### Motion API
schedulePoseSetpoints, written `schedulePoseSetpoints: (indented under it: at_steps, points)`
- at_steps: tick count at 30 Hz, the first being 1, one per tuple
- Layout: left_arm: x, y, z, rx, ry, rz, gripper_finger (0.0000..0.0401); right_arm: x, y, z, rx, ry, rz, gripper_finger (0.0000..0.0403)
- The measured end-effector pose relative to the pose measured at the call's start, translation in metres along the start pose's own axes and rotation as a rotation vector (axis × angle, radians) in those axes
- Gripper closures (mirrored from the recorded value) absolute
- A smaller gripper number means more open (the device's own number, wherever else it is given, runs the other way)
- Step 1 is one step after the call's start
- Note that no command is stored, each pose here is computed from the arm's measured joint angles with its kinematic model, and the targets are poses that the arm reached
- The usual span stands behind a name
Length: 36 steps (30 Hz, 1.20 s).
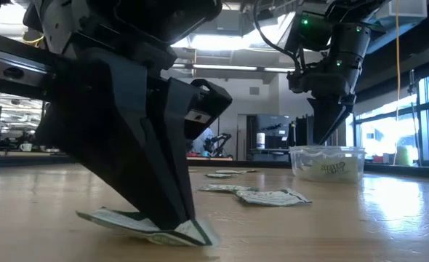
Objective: Pick and place items into bin
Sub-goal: Put the truvia packet into the transparent bin
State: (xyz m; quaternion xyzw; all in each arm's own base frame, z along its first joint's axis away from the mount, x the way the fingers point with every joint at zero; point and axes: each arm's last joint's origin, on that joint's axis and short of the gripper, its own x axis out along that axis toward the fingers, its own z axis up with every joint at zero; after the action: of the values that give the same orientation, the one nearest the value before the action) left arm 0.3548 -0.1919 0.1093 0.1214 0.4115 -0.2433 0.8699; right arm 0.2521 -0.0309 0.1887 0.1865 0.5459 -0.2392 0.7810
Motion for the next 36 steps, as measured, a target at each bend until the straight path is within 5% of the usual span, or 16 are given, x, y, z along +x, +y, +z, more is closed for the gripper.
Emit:
schedulePoseSetpoints:
  at_steps: [7, 12, 26, 36]
  points:
    - [-0.026, 0.009, 0.007, -0.002, 0.014, 0.047, 0.0396, -0.005, 0.001, 0.003, 0.016, 0.013, -0.007, 0.0281]
    - [-0.052, 0.023, 0.015, -0.012, 0.026, 0.201, 0.0399, -0.024, 0.008, 0.016, 0.017, -0.019, 0.014, 0.0281]
    - [-0.11, 0.079, 0.028, 0.068, 0.133, 1.128, 0.0397, -0.062, 0.069, 0.037, -0.458, -0.405, 0.22, 0.0281]
    - [-0.116, 0.1, 0.035, 0.132, 0.132, 1.176, 0.0397, -0.067, 0.074, 0.043, -0.506, -0.501, 0.241, 0.0281]
